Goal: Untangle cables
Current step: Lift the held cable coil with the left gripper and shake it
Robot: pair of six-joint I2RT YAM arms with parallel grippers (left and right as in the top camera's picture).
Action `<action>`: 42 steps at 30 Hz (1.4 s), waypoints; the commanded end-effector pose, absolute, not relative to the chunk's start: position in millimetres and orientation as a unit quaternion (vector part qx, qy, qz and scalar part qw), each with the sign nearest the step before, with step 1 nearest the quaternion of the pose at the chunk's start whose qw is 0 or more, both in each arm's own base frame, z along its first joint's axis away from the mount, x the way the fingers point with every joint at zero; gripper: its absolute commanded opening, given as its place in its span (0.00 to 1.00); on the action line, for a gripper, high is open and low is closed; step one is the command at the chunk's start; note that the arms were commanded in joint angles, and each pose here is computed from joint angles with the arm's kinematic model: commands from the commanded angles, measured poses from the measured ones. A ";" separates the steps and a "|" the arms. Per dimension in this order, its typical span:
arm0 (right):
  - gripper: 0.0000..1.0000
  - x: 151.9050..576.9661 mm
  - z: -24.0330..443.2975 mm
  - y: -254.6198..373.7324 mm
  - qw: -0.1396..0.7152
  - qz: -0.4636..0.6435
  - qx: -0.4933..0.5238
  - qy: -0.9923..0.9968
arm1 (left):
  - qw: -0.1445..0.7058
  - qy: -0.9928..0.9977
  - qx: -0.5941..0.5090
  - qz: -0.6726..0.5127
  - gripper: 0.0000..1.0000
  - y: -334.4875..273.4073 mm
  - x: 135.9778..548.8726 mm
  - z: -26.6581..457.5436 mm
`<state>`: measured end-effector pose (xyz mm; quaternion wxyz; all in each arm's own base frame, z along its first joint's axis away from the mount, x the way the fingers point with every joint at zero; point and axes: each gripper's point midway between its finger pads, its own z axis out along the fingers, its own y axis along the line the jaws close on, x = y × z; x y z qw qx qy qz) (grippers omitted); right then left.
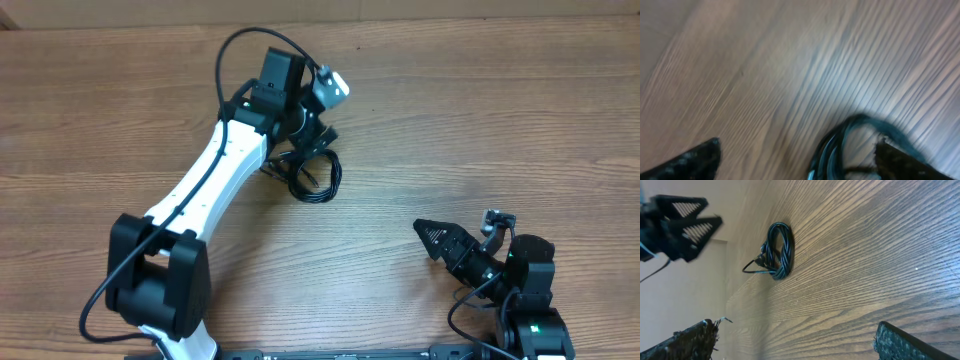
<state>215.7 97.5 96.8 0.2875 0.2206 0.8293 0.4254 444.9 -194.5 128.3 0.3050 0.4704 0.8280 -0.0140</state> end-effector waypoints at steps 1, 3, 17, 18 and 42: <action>1.00 220.6 107.7 95.6 0.304 0.423 0.214 0.826 | 0.253 0.792 0.555 0.042 0.90 -177.4 444.8 94.8; 1.00 220.6 107.7 95.6 0.304 0.423 0.214 0.826 | 0.225 0.785 0.576 0.038 0.89 -175.3 436.8 80.7; 1.00 220.6 107.7 95.6 0.304 0.423 0.214 0.826 | 0.167 0.782 0.600 -0.028 0.80 -187.3 419.0 18.9; 1.00 220.6 107.7 95.6 0.304 0.423 0.214 0.826 | 0.165 0.782 0.600 -0.035 0.77 -189.1 417.5 16.7; 1.00 220.6 107.7 95.6 0.304 0.423 0.214 0.826 | 0.189 0.929 0.314 -0.057 0.04 -192.2 454.3 28.6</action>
